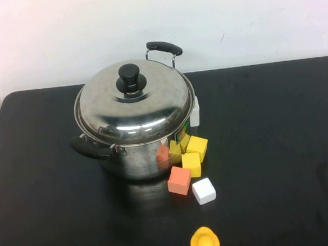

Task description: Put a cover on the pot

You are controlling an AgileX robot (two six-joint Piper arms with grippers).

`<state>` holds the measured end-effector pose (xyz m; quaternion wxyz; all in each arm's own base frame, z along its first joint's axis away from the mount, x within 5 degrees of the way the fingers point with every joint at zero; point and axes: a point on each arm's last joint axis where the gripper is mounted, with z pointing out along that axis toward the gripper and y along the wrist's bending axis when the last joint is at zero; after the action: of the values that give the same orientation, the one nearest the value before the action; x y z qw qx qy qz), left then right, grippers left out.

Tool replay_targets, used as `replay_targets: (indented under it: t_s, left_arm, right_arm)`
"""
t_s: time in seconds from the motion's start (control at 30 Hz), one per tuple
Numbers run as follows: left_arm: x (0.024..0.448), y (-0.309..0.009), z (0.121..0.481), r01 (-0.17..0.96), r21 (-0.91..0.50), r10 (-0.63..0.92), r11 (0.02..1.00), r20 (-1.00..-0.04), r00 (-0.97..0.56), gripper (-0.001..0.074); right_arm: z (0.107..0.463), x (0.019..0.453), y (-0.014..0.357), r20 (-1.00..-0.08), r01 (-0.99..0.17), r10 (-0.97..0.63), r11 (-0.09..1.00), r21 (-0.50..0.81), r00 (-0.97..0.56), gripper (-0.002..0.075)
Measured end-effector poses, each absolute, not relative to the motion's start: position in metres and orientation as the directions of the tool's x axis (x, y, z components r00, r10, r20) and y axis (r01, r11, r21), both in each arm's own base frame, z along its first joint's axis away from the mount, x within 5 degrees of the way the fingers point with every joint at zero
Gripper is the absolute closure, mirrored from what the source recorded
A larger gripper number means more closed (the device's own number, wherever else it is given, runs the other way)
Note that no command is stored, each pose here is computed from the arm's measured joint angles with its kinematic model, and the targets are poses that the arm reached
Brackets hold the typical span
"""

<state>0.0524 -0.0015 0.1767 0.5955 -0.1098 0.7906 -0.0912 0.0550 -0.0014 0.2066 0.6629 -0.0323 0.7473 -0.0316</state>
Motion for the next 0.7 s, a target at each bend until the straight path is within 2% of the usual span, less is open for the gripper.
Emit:
replay_targets:
  t_s: [0.2,0.37,0.7]
  left_arm:
    - [0.052,-0.001,0.177,-0.065,-0.275,-0.282,0.959,-0.922,-0.267,0.0735]
    - [0.052,-0.001,0.177,-0.065,-0.275,-0.282,0.959,-0.922,-0.267,0.0736]
    - [0.052,-0.001,0.177,-0.064,-0.273,-0.280,0.960,-0.922,-0.267,0.0736]
  right_arm:
    - [0.179,0.054,-0.003,-0.975,0.014,-0.041,0.999,-0.045,-0.220,0.0728]
    - [0.175,0.054,-0.001,-0.966,0.007,-0.010,1.000,-0.012,-0.258,0.0728]
    - [0.173,0.053,0.000,-0.955,-0.030,-0.099,0.995,-0.094,-0.279,0.0728]
